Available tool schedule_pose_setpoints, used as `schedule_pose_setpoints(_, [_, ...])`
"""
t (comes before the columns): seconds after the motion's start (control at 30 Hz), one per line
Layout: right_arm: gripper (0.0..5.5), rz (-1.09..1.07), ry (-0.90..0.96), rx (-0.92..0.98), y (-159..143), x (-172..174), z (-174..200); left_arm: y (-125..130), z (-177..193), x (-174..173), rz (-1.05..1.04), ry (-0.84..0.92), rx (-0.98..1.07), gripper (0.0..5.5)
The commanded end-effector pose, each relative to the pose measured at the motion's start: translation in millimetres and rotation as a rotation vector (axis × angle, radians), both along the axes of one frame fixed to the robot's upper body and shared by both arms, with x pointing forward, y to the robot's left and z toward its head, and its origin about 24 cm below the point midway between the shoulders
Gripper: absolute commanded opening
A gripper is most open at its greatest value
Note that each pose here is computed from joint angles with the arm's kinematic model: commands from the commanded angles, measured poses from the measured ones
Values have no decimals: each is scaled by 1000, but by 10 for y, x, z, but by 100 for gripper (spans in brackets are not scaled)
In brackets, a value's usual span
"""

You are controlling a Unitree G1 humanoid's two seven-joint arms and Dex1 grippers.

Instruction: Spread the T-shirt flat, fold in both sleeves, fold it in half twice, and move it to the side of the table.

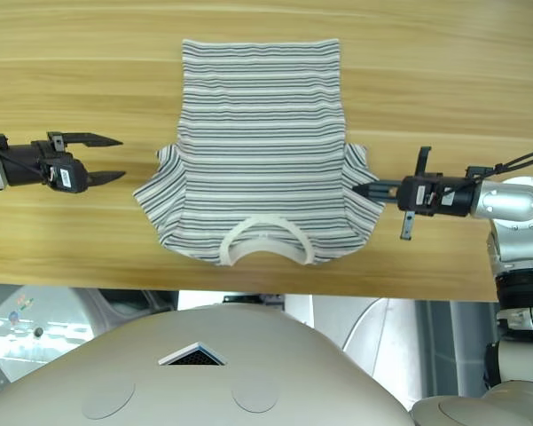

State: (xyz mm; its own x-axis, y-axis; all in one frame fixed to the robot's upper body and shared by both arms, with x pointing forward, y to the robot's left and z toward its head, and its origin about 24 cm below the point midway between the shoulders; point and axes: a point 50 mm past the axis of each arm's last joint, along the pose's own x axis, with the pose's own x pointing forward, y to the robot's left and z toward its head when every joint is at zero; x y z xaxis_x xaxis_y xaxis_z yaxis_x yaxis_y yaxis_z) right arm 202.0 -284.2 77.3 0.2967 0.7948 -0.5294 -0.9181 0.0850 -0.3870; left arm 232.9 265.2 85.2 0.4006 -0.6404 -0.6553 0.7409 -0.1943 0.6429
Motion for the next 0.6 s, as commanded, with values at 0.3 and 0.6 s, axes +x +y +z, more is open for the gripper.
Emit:
schedule_pose_setpoints(0.3, [0, 4, -12, 30, 35, 31, 47, 32, -331, -378, -100, 141, 200, 263])
schedule_pose_setpoints(0.6, [0, -7, -13, 55, 77, 79, 19, -96, -270, -282, -102, 83, 183, 203])
